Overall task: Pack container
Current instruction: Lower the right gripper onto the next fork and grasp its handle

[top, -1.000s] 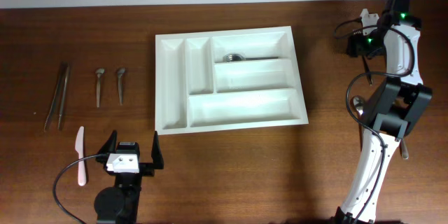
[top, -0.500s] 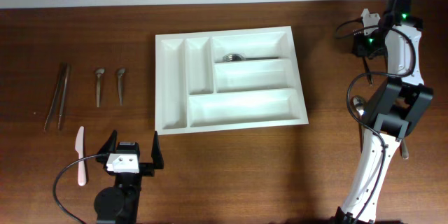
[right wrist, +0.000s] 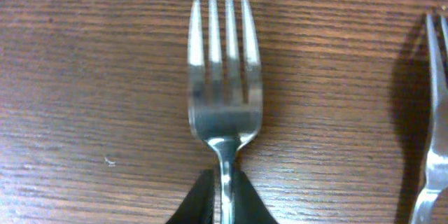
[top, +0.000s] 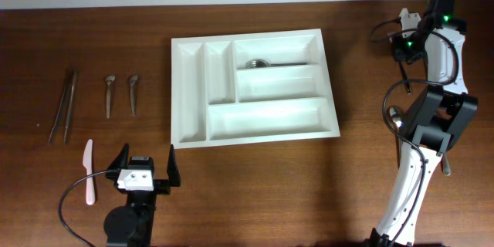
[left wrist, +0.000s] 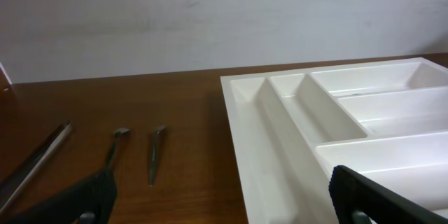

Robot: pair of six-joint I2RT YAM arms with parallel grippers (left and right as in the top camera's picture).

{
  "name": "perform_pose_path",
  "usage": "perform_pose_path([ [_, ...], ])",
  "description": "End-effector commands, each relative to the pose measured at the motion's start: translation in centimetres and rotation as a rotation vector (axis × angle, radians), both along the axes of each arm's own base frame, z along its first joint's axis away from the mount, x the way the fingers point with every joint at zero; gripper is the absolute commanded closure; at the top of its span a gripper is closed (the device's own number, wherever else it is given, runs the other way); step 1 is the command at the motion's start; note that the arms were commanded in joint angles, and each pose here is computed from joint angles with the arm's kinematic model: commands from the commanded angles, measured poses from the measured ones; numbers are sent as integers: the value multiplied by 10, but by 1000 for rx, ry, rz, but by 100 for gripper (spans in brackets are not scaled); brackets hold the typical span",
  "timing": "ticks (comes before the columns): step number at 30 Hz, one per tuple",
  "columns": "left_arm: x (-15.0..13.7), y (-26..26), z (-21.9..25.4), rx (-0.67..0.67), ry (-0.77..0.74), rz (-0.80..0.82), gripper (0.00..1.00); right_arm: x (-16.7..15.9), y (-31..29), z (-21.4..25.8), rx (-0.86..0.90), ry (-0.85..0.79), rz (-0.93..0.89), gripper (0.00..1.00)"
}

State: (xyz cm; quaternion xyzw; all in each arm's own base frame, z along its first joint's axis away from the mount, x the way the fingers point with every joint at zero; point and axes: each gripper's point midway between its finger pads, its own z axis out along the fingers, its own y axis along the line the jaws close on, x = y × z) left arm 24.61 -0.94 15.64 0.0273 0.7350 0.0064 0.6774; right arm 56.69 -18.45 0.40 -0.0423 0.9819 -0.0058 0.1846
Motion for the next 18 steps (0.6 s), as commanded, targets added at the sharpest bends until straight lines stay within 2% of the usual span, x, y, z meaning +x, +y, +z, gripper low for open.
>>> perform_pose_path([
  [1, 0, 1, 0, -7, -2, 2, 1, -16, -8, -41, -4, 88, -23, 92],
  [9, 0, 1, 0, -7, -2, 2, 1, -17, -12, -41, -28, 95, -31, 96],
  [18, 0, 1, 0, -7, -2, 2, 1, -17, -12, -41, -27, 95, -31, 96],
])
